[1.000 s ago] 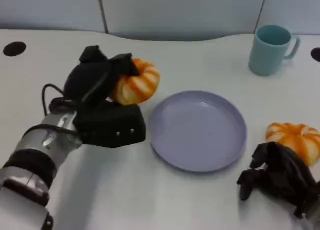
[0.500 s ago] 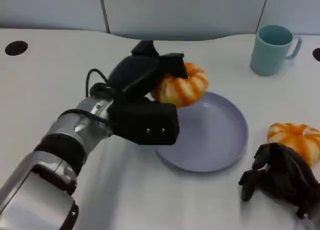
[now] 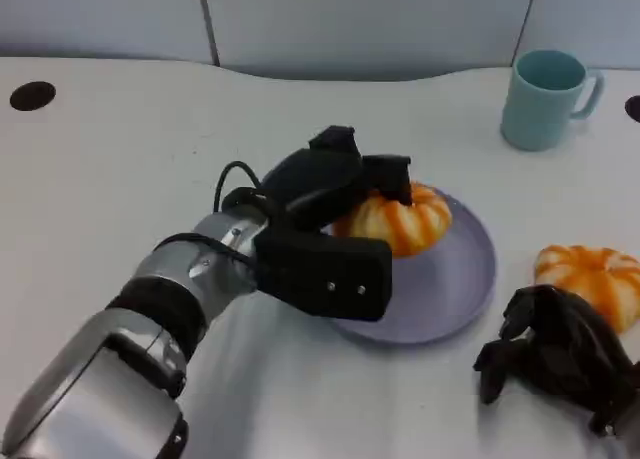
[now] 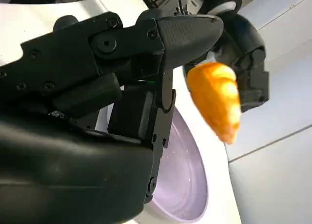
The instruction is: Grasp the bread from the table and place it into the plate.
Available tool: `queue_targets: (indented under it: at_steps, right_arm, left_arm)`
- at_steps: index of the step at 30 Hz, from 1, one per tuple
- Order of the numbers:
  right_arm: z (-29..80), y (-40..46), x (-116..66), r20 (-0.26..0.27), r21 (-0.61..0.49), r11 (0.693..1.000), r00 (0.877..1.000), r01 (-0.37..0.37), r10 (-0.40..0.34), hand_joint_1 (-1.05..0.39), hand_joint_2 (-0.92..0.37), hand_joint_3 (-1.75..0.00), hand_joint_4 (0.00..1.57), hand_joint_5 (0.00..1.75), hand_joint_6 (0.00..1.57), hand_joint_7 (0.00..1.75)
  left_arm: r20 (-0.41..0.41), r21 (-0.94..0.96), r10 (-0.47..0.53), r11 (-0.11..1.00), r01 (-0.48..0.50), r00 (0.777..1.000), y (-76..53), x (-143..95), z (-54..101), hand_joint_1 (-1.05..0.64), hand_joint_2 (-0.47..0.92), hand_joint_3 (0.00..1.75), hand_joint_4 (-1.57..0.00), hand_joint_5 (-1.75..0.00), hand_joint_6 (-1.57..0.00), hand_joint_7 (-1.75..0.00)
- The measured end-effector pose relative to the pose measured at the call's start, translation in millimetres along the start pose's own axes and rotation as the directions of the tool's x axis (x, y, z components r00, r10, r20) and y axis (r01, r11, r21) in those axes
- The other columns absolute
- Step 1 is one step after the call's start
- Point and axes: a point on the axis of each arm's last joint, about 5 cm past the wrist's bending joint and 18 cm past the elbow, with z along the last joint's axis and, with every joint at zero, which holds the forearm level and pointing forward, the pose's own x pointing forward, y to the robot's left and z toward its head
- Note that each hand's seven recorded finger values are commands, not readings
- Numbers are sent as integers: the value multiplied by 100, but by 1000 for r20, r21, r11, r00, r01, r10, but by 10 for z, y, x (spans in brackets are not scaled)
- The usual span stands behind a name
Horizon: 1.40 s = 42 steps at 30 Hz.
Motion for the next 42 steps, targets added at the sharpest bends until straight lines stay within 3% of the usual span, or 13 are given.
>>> queue_targets:
  at_steps: [2, 5, 6, 8, 10, 12, 13, 16, 20, 27, 37, 39, 42]
  right_arm:
    - [-2, 3, -1, 0, 0, 1000, 1000, -1, 1, -54, -92, -25, 157, 66, 157, 43]
    - [-1, 9, 1, -4, 1, 1000, 1000, 0, 0, -55, -92, -24, 157, 66, 157, 44]
    - [-2, 11, 0, -5, 1, 1000, 1000, 0, 1, -55, -92, -24, 157, 67, 157, 44]
    - [-5, 21, 4, -4, 1, 1000, 1000, 1, -1, -55, -92, -24, 157, 67, 157, 44]
    - [-6, 24, 5, -2, -1, 1000, 1000, 4, -4, -56, -92, -23, 157, 67, 157, 44]
    - [-7, 25, 4, -3, 0, 1000, 1000, 3, -3, -56, -92, -23, 157, 67, 157, 44]
    - [-7, 25, 5, -4, 1, 1000, 1000, 3, -3, -55, -92, -22, 157, 67, 157, 44]
    - [-4, 26, 7, -8, 7, 1000, 1000, 2, -2, -54, -92, -22, 157, 67, 157, 44]
    - [-2, 27, 9, -10, 10, 1000, 1000, 1, -1, -55, -92, -23, 157, 67, 157, 44]
    - [-2, 25, 9, -12, 14, 1000, 1000, -2, 2, -55, -92, -22, 157, 67, 157, 44]
    - [0, 24, 9, -14, 13, 1000, 1000, -2, 2, -55, -92, -22, 157, 67, 157, 44]
    - [0, 24, 9, -14, 12, 1000, 1000, -2, 3, -55, -92, -21, 157, 67, 157, 44]
    - [2, 27, 19, -11, 18, 1000, 1000, -4, 4, -54, -92, -22, 157, 67, 157, 44]
  left_arm:
    - [-10, -3, -26, 1000, 26, 1000, -7, 4, 1, -41, 45, 135, -84, -147, -80, -122]
    - [-34, -28, -92, 995, 91, 995, 3, 5, -10, -42, 52, 99, -62, -91, -74, -31]
    - [-36, -32, -101, 995, 100, 994, 4, 4, -12, -45, 57, 85, -52, -79, -66, -20]
    - [-49, -58, -132, 990, 130, 990, 17, 2, -23, -55, 79, 40, -33, -63, -54, -5]
    - [-71, -49, -161, 986, 158, 984, 13, 3, -31, -66, 89, 22, -13, -61, -41, -1]
    - [-85, -37, -188, 982, 186, 979, 13, 6, -32, -71, 91, 18, -3, -64, -36, -1]
    - [-88, -29, -199, 980, 197, 976, 14, 8, -30, -78, 92, 21, -1, -55, -31, -1]
    - [-87, -19, -218, 976, 217, 972, 31, 17, -21, -88, 92, 29, 0, -42, -27, 0]
    - [-80, -9, -233, 973, 233, 969, 67, 21, -16, -92, 92, 32, 0, -40, -28, -1]
    - [-56, -20, -222, 975, 222, 973, 130, 31, 4, -94, 92, 31, 0, -54, -32, -6]
    - [-43, -25, -194, 981, 193, 980, 183, 33, 12, -94, 92, 31, 0, -56, -32, -8]
    - [-42, -25, -193, 981, 192, 980, 184, 34, 13, -91, 92, 37, 0, -67, -32, -10]
    - [47, -216, -14, 976, 24, 999, 252, -188, -108, -87, 92, 41, 0, -80, -35, -14]
